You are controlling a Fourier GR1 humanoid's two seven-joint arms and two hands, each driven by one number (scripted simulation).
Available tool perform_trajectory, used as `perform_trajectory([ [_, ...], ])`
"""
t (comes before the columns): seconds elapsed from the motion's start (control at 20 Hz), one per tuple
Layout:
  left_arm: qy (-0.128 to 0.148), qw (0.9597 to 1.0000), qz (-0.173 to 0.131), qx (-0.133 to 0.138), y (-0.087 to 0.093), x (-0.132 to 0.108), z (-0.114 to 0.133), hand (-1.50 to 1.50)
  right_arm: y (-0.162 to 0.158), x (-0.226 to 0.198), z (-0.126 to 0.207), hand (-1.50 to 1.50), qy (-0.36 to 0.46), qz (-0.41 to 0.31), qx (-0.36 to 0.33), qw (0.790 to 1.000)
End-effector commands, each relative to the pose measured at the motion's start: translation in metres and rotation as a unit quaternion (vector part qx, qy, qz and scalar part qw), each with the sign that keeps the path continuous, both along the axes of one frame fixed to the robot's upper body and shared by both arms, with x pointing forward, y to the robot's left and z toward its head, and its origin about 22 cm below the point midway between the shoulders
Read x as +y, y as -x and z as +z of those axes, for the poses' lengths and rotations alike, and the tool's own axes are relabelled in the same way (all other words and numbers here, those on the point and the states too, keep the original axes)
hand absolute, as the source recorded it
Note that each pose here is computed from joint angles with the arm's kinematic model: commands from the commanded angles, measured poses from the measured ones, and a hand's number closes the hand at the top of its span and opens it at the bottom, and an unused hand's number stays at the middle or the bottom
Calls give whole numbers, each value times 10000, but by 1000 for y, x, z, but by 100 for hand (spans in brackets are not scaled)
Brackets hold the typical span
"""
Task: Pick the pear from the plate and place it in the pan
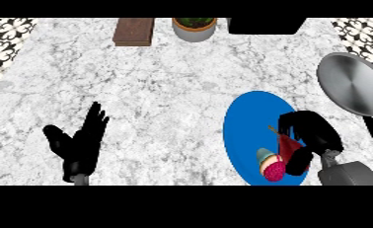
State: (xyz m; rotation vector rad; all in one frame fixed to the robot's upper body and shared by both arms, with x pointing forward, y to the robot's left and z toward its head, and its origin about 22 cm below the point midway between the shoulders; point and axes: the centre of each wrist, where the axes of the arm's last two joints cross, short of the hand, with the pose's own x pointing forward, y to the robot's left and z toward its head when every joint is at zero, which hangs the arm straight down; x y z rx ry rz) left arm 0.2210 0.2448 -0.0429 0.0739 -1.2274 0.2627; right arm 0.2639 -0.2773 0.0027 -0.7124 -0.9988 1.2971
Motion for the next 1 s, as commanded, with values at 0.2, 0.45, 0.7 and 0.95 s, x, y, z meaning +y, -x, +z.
perform_trajectory([
  [0.2,-5,10000,-31,55,0,14,-6,0,-12,33,-19,150,45,-243,-200,9995],
  [0.45,34,10000,54,16,-2,18,-7,0,-13,46,-2,150,79,-276,-788,9965],
  [0.7,75,9999,88,9,5,3,-3,0,1,64,34,150,119,-512,-2398,9694],
  [0.95,110,9999,28,56,14,16,-3,0,13,51,86,150,-114,-1214,-3501,9287],
])
